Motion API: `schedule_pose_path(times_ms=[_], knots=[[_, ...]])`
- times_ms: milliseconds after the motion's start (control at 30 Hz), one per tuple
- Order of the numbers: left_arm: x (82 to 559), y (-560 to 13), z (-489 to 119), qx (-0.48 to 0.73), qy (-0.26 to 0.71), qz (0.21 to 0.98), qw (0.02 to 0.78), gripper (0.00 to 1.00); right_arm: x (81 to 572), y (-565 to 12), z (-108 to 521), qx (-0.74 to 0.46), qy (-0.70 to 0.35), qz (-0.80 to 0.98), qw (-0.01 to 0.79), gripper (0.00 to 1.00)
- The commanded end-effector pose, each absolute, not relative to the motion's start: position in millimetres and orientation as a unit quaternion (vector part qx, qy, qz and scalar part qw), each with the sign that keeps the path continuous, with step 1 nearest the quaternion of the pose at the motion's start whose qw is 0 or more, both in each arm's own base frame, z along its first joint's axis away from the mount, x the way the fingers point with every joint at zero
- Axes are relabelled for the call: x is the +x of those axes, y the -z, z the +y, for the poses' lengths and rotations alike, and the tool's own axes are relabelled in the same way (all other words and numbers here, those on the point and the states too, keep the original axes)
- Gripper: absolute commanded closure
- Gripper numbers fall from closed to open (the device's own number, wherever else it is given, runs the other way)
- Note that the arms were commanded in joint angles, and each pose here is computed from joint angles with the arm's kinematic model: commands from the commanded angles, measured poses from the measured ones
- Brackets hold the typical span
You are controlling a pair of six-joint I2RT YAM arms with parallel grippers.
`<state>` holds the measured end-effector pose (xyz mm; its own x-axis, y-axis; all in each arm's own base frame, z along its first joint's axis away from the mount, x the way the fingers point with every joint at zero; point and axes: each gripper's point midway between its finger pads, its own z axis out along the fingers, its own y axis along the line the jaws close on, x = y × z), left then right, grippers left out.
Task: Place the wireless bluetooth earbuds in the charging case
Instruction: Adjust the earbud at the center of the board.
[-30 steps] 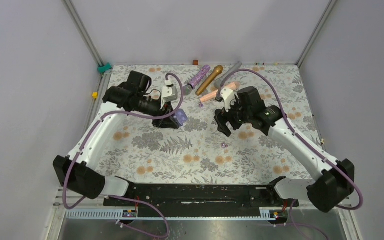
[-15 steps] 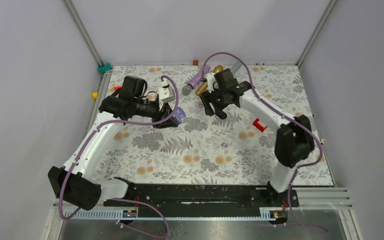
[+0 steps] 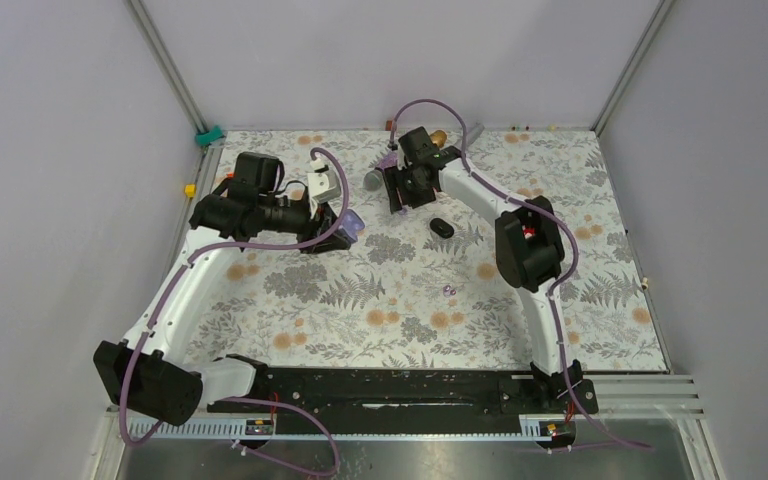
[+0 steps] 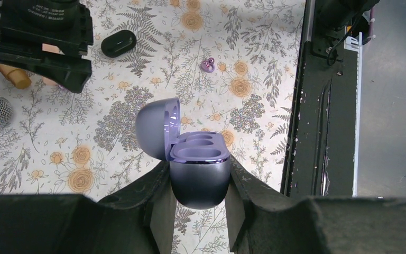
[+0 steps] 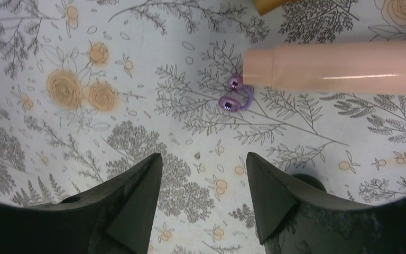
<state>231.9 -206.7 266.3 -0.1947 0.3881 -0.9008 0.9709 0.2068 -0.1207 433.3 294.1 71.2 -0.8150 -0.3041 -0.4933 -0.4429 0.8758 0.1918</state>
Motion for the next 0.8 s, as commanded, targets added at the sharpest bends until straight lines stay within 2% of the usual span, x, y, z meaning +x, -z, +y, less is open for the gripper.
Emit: schedule_pose_path(times_ms=[0,767], knots=[[231,-279,-208,0.511,0.380,0.653,0.411,1.00,455,-71,297,-0.147,-0.139,0.948,0.244,0.34],[229,-280,-207,0.512,0.388,0.644,0.415,1.00,469,-30,306,-0.113,-0.125,0.965,0.200,0.40]])
